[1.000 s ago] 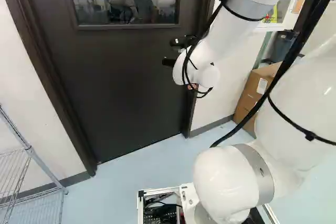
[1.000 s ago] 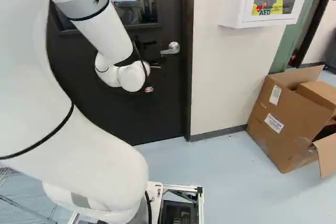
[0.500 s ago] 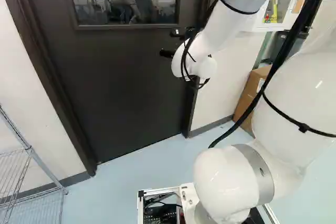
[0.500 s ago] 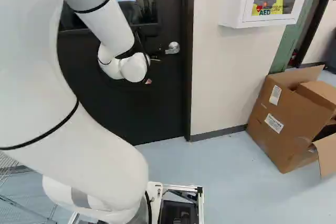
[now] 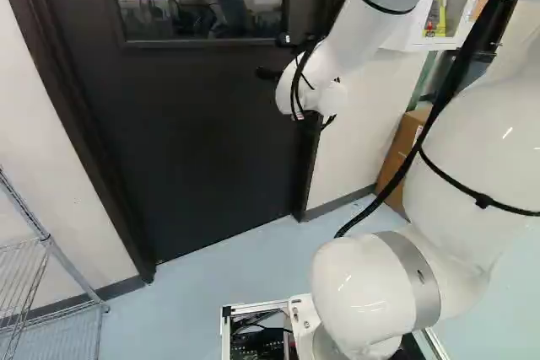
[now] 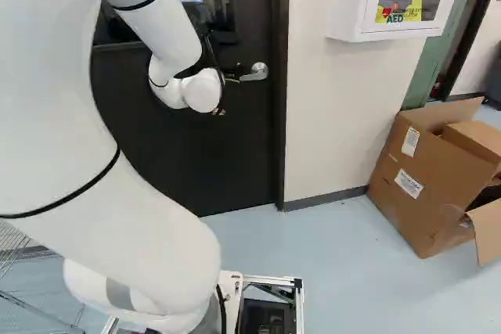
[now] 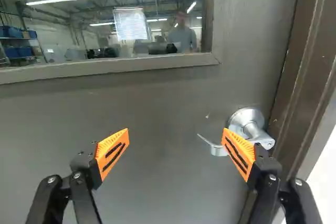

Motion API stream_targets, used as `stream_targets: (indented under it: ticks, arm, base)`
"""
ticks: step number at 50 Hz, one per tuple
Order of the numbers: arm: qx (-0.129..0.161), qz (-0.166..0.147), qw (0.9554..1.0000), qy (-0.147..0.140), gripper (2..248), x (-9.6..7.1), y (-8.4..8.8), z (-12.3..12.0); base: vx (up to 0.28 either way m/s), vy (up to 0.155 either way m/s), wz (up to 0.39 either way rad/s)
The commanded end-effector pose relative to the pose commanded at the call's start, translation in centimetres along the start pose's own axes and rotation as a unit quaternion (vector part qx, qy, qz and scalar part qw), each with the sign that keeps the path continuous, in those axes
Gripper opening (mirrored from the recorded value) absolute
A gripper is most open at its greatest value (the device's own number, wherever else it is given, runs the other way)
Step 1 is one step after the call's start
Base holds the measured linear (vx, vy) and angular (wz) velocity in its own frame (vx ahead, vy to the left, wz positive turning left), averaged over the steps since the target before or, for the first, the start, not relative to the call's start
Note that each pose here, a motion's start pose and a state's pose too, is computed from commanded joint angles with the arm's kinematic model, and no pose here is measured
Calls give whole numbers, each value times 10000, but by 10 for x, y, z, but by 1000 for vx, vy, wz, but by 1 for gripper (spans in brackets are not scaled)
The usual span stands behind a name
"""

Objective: Open the door and move inside

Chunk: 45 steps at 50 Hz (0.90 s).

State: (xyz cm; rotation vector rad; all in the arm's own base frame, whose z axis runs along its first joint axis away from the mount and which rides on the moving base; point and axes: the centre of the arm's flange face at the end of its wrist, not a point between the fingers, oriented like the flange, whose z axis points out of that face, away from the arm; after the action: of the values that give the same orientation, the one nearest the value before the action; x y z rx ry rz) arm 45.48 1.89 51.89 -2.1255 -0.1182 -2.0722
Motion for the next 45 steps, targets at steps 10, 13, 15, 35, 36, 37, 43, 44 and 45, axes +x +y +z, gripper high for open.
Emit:
stream_targets:
  ticks: [10,13,15,35,36,37,43,44,45]
  arm:
    - [37,-77,9999,62,247,8,3,5]
    - [34,-83,9999,66,247,8,4,8]
    - [31,-86,9999,67,247,9,5,10]
    - [-66,-86,9999,77,247,10,19,35]
    - [-72,-86,9999,77,247,10,20,36]
    - [-78,-86,9999,78,247,11,21,37]
    - [-93,-100,9999,74,247,11,25,42]
    - [-91,-105,9999,72,247,11,25,43]
    - [-88,-112,9999,69,247,11,26,44]
  base:
    - [0,0,0]
    - [0,0,0]
    - [0,0,0]
    - [0,0,0]
    - [0,0,0]
    - [0,0,0]
    - [0,0,0]
    - [0,0,0]
    - [0,0,0]
